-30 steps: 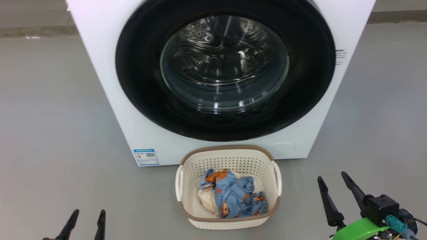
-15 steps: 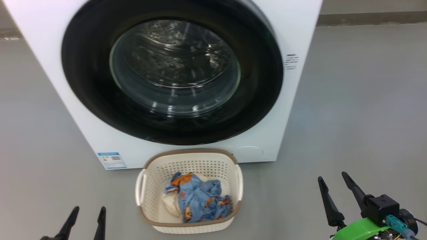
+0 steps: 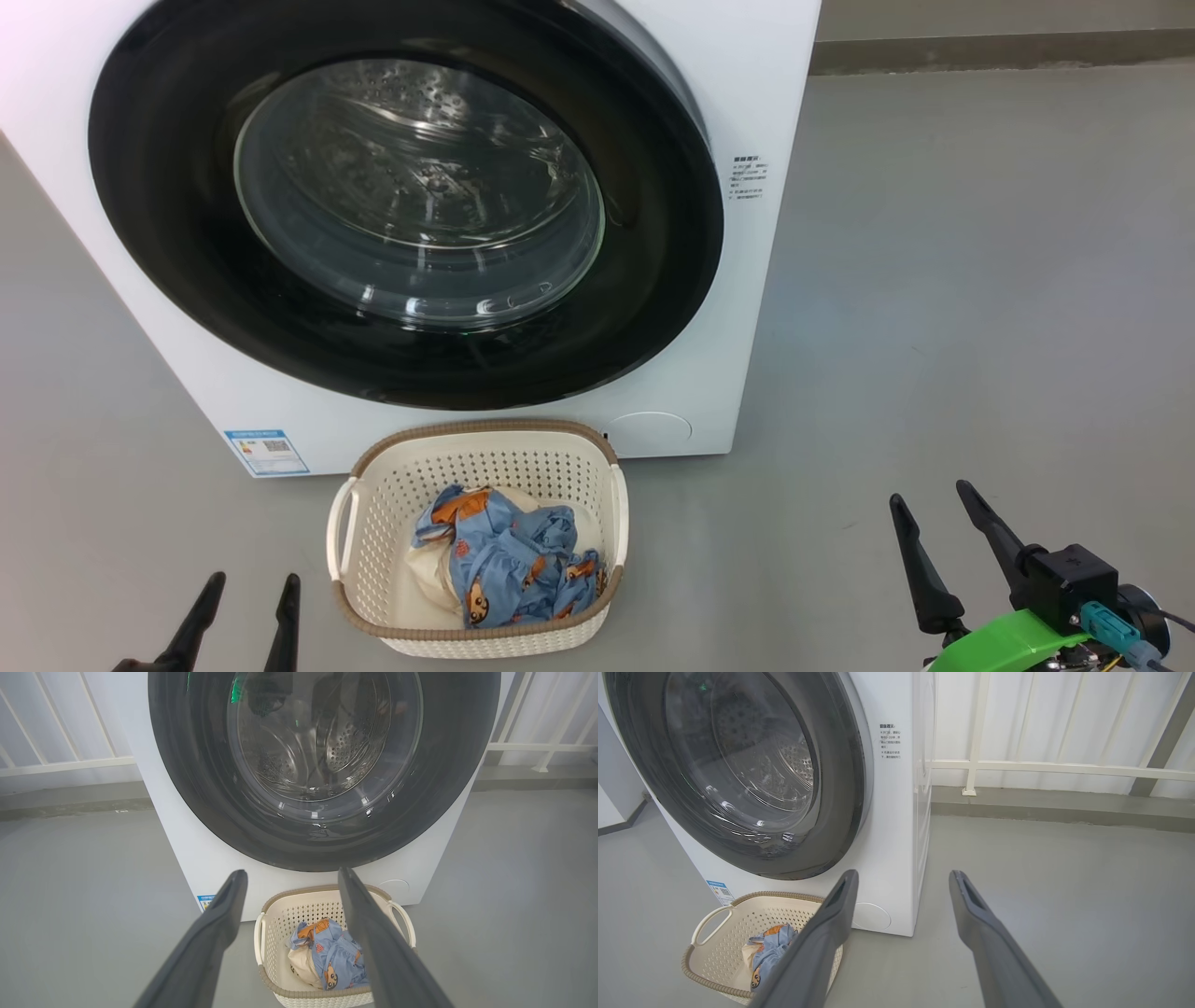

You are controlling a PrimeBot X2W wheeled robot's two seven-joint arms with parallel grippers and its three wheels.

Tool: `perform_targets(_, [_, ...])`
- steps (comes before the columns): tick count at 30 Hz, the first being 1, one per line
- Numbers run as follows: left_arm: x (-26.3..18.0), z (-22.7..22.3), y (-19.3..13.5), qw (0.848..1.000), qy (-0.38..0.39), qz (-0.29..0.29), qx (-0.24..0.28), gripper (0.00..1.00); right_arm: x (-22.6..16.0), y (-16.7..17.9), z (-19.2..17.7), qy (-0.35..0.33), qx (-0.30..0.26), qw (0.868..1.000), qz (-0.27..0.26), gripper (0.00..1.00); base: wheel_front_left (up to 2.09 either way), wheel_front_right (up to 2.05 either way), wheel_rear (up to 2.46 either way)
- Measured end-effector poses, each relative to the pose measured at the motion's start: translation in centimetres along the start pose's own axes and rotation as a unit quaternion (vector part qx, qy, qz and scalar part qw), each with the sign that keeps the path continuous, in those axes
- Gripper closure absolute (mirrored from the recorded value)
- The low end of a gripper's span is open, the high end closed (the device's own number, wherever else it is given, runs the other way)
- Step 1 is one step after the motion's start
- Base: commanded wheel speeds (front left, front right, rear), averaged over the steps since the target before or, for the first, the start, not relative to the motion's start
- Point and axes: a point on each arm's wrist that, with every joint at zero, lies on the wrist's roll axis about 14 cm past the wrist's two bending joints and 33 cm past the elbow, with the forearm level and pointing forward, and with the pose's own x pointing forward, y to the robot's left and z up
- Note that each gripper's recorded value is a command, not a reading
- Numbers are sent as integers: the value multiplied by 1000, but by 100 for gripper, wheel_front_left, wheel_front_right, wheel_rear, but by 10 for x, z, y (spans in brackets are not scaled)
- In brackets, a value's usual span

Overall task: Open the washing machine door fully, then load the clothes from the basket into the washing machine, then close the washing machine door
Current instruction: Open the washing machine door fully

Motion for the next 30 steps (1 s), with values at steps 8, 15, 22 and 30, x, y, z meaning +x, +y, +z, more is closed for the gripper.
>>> perform_targets(8, [0, -1, 0, 1000, 0, 0, 0, 0, 0, 1, 0, 0, 0, 1000, 2, 0, 0, 0, 0])
perform_targets(15, [-1, -2, 1, 1000, 3, 1, -1, 0, 1, 2, 0, 0, 0, 1000, 4, 51, 0, 0, 0])
perform_targets(22, [-1, -3, 1, 1000, 3, 1, -1, 0, 1, 5, 0, -1, 4, 1000, 8, 100, 0, 0, 0])
perform_targets(30, [-2, -5, 1, 1000, 7, 1, -2, 0, 2, 7, 2, -4, 9, 1000, 11, 100, 0, 0, 0])
